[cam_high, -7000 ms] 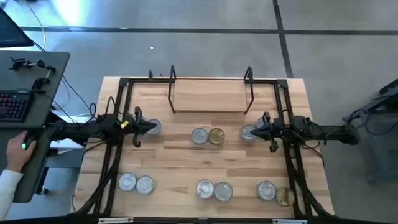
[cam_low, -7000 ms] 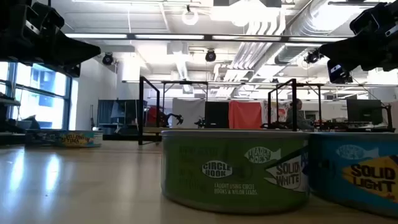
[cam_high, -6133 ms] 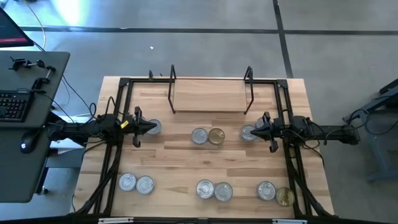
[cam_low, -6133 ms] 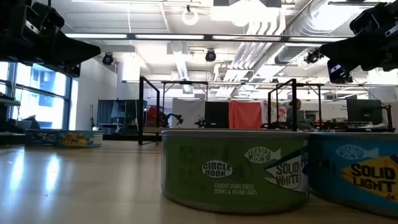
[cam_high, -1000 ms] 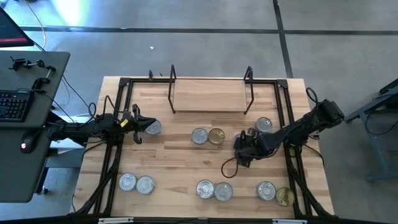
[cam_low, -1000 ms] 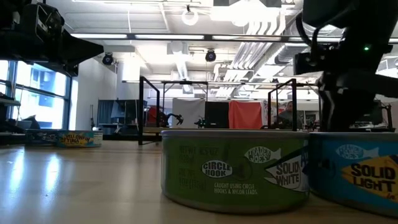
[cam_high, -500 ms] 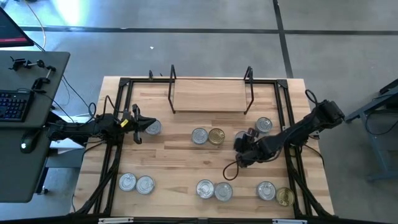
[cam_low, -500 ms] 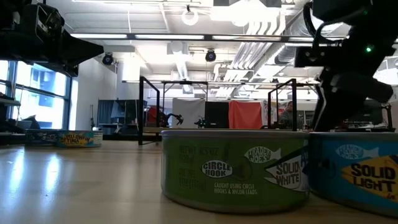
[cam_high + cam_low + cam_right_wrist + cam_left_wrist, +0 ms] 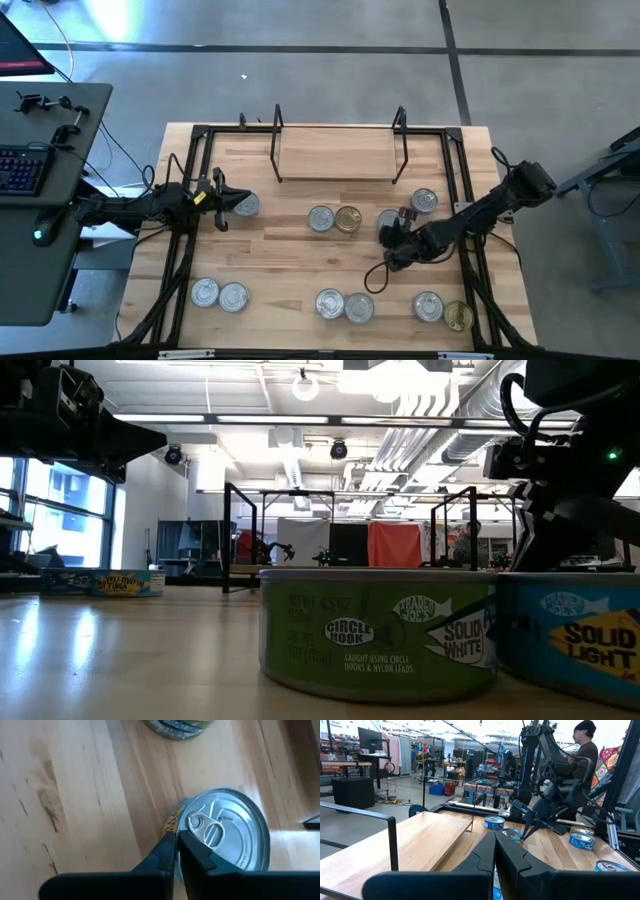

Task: Stack canned seafood by type on shelf
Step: Put the top right yellow-blue tuna can on the shelf

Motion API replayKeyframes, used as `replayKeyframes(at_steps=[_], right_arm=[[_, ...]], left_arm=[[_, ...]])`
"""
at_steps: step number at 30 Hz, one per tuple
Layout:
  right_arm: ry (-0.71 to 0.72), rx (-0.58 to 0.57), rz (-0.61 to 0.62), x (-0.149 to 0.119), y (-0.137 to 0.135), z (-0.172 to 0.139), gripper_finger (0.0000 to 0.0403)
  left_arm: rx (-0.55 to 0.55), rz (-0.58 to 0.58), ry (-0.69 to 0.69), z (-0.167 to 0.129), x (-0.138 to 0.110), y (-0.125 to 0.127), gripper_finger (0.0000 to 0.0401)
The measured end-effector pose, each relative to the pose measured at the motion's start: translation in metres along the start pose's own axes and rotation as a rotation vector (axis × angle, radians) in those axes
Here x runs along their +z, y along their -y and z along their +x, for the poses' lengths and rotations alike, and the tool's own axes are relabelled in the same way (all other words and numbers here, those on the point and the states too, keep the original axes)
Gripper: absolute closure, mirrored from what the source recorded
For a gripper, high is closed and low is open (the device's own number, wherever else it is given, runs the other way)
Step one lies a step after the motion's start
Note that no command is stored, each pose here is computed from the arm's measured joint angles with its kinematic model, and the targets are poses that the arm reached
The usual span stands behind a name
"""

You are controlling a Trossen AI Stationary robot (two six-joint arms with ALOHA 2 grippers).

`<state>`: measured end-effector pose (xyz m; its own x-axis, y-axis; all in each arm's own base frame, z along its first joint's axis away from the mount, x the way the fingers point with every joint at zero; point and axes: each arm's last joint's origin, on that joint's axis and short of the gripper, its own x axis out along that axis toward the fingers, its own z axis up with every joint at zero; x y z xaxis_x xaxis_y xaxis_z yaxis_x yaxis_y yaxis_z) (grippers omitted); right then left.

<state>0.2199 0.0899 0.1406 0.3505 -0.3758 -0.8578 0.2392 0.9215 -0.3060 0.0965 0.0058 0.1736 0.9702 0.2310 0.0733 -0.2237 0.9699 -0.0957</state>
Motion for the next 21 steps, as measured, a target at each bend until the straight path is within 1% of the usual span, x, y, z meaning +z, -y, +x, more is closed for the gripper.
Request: replayKeyframes(at_steps=[3,7,12,14,17,21], right_arm=[[0.017,0.027,-0.048,0.009,-0.003,-0.005,0.04],[0.074,0.026,-0.103,0.024,-0.005,-0.014,0.0402],[0.143,-0.038,-0.145,0.037,-0.005,-0.022,0.0402],[0.162,-0.057,-0.149,0.041,-0.004,-0.025,0.0402],[0.168,-0.056,-0.146,0.045,-0.003,-0.026,0.0402],[0.15,-0.022,-0.142,0.046,-0.002,-0.025,0.0403]], left_arm=[[0.0,0.0,0.0,0.0,0.0,0.0,0.0401],[0.0,0.0,0.0,0.0,0.0,0.0,0.0401],[0.0,-0.001,0.001,0.0,0.0,0.0,0.0401],[0.0,0.0,0.0,0.0,0.0,0.0,0.0401],[0.0,-0.001,0.001,0.0,0.0,0.0,0.0401],[0.0,-0.001,0.001,0.0,0.0,0.0,0.0401]])
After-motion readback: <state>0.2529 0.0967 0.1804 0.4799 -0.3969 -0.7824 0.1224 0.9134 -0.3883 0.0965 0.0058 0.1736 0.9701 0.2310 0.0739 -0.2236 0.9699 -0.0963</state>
